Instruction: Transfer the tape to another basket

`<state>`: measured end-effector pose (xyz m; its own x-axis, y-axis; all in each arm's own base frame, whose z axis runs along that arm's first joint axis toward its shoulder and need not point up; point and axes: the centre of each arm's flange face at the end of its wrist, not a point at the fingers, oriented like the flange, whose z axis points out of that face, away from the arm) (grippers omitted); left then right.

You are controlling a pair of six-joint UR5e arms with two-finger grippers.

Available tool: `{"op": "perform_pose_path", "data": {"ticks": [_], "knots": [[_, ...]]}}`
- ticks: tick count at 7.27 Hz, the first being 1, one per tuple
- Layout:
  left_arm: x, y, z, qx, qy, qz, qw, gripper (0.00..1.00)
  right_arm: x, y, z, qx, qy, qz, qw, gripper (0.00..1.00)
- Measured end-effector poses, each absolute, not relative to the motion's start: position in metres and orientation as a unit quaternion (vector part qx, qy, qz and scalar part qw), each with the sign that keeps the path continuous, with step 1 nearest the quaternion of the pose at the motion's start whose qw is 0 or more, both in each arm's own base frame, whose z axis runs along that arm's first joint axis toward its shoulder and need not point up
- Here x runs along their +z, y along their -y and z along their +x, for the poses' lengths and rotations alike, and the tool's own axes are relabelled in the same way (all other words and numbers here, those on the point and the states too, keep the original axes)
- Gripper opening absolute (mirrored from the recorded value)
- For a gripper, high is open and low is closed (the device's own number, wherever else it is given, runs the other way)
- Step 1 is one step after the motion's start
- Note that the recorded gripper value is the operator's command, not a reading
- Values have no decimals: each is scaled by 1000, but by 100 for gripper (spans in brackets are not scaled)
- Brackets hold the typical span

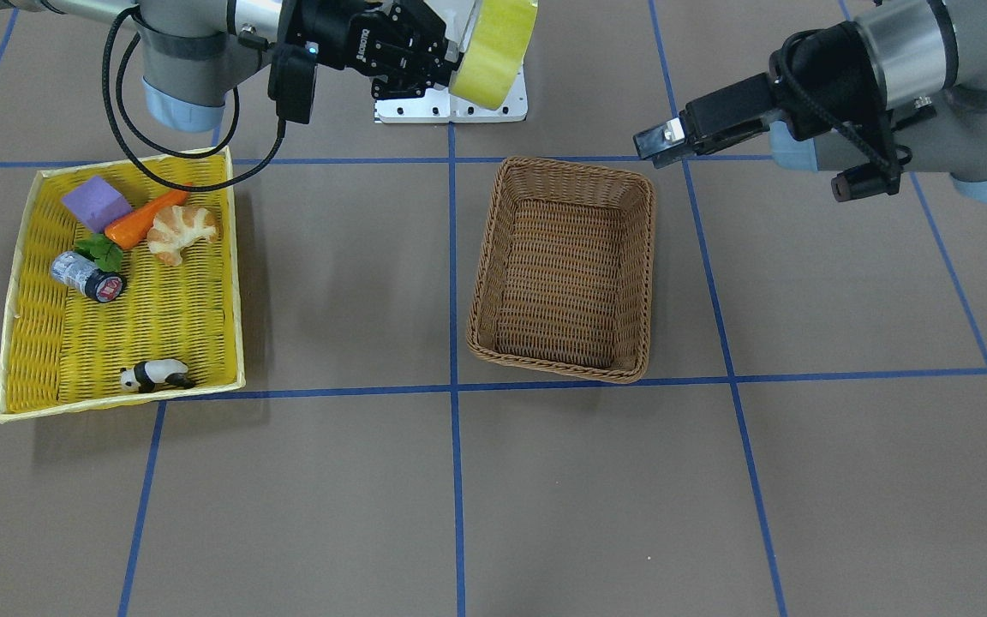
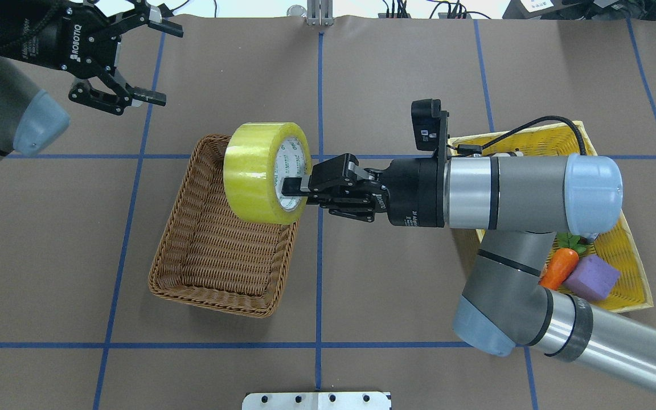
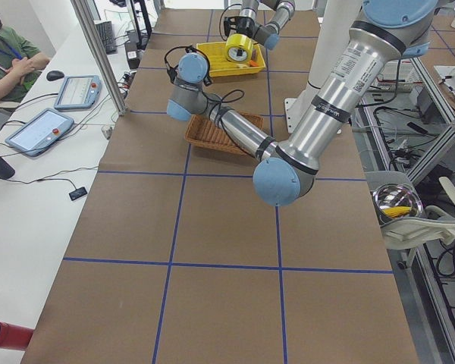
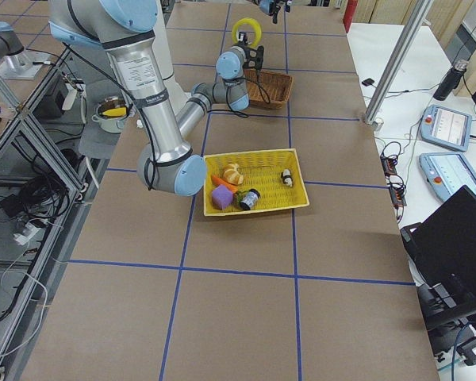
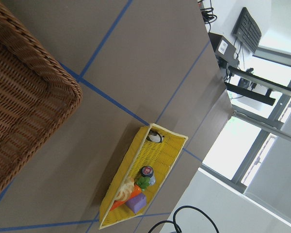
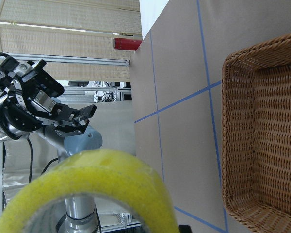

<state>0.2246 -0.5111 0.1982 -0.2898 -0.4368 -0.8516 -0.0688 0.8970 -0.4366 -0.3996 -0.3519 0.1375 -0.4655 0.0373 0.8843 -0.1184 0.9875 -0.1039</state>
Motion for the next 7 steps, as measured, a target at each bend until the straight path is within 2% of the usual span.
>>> {"op": "perform_pose_path", "data": {"ticks": [4,7], "knots": [[233,488,241,-138,-876,-105,450,98,126,350,-399,68,858,29,508,0],[242,465,268,-125,-911,-118,376,98,120,349,-400,64,860,30,505,0]]}}
